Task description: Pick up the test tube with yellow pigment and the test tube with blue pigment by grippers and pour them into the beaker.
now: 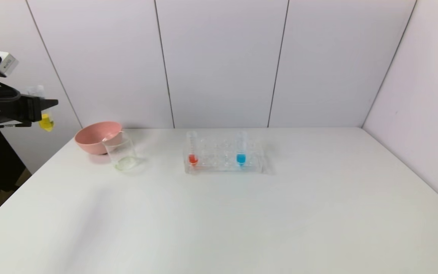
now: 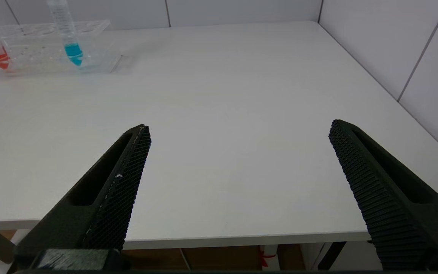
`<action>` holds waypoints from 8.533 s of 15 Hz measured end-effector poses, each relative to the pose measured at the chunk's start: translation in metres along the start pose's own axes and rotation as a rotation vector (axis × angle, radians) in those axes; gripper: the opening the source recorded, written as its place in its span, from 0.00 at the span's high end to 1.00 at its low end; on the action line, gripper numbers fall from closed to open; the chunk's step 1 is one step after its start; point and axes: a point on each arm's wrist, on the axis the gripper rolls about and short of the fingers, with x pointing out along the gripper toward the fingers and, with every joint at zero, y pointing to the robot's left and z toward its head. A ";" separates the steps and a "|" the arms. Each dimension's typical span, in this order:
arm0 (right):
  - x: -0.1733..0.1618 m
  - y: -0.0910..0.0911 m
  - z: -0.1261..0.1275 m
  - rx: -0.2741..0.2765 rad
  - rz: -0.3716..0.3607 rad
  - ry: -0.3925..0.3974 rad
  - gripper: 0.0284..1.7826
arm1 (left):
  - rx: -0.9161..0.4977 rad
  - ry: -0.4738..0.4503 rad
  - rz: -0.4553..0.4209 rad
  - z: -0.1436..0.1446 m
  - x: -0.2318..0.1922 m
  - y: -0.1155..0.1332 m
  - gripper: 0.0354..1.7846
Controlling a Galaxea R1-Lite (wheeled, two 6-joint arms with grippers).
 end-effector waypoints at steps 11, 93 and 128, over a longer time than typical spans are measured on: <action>0.000 0.000 0.000 0.000 0.000 -0.001 0.04 | 0.362 0.172 -0.321 0.005 0.036 0.005 0.73; 0.000 0.000 0.000 0.000 0.001 -0.001 0.04 | 1.320 0.681 -0.372 -0.002 0.108 -0.079 0.73; 0.000 0.000 0.000 0.000 0.000 0.000 0.04 | 1.379 0.772 -0.234 0.004 0.114 -0.100 0.73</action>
